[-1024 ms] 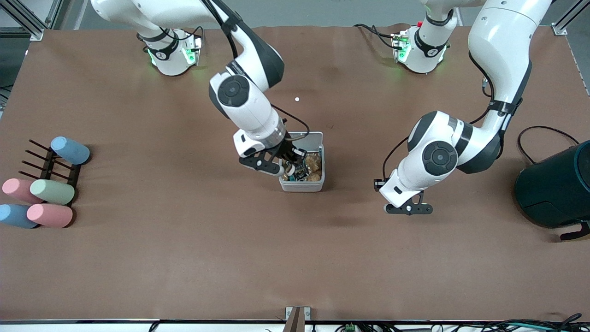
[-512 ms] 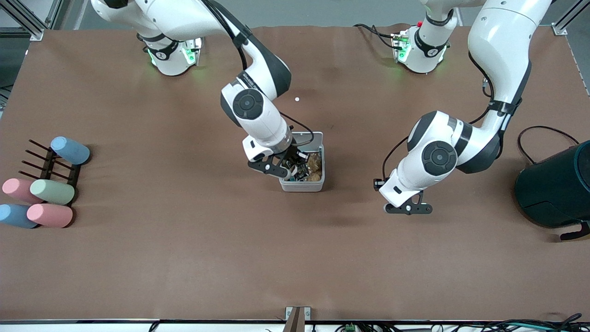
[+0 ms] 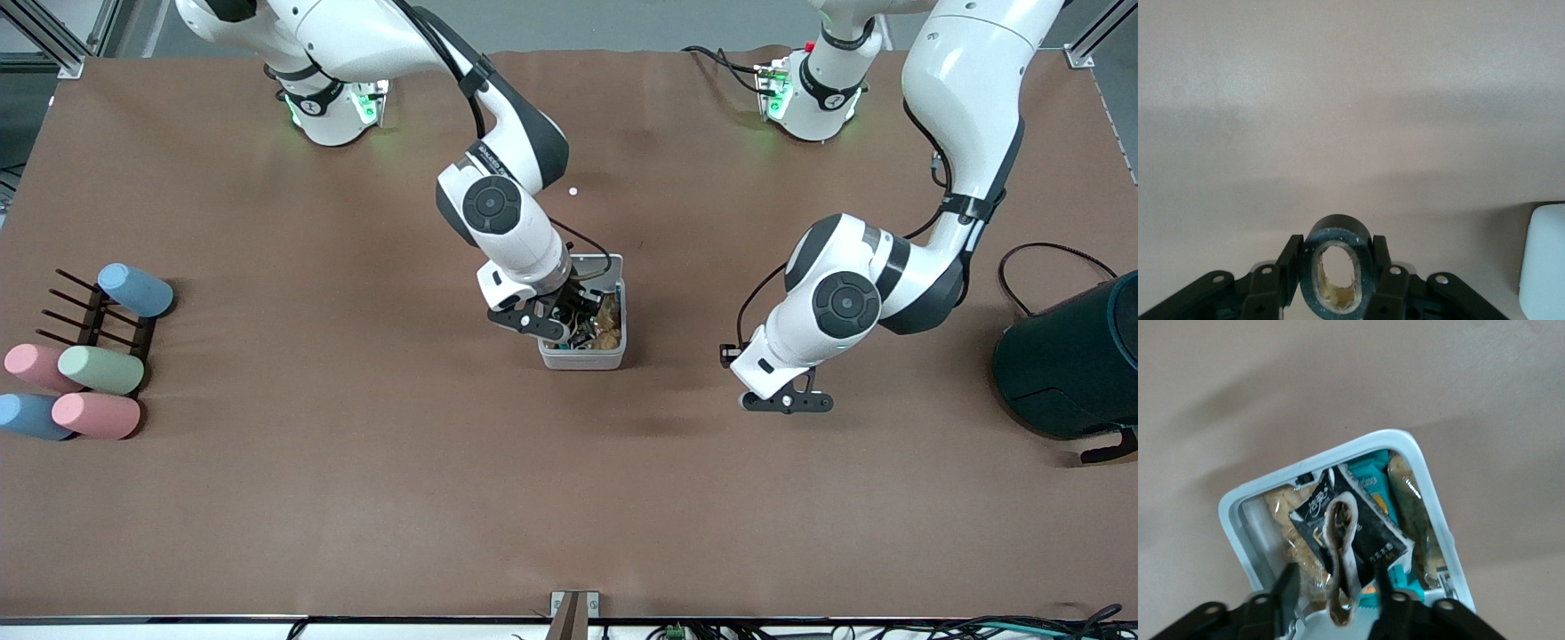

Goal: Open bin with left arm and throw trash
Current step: 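Lower the band into the bin and open the right gripper, then withdraw the right gripper while the left gripper moves the tape over the bin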

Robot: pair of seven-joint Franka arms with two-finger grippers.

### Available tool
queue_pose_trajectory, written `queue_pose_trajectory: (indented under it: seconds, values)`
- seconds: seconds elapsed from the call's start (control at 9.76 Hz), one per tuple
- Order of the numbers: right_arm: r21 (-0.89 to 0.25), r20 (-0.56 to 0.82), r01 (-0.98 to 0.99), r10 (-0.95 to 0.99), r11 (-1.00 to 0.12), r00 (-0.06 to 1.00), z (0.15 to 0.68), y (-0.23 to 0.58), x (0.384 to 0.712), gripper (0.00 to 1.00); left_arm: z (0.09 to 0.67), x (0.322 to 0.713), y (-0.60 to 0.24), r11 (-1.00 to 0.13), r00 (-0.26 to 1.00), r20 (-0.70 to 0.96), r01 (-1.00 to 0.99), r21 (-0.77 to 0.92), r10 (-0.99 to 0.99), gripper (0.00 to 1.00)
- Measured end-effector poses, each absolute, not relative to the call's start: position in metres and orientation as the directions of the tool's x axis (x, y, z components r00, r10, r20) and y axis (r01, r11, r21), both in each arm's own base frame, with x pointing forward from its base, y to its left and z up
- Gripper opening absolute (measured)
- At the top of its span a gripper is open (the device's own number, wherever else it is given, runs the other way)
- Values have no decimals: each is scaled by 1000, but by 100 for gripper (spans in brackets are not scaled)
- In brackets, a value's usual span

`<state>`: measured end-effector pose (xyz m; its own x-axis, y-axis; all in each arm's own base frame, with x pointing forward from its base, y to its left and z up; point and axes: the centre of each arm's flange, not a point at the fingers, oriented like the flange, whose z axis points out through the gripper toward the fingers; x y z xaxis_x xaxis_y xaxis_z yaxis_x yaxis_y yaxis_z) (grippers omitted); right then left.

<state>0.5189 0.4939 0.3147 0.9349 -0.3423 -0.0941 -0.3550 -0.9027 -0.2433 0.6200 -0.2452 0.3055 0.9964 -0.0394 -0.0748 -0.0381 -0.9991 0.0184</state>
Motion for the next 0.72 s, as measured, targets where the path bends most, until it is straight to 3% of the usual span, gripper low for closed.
queue_pose_trajectory:
  seconds: [0.1,0.2,0.41,0.72]
  values:
    - [-241,-95,-354,-341,-904,935,315,494,519,70,306,620,-246,-999,996,-75,-39,19,-40,47]
    - [-235,-98,-356,-342,-905,934,319,493,521,74,306,619,-248,-999,996,-74,-40,19,-41,47]
    - [-225,-103,-366,-351,-903,931,347,482,531,76,306,617,-252,-999,996,-74,-46,20,-47,47]
    - [-161,-140,-437,-418,-885,898,436,405,557,76,317,610,-284,-999,998,-55,-33,31,-35,47]
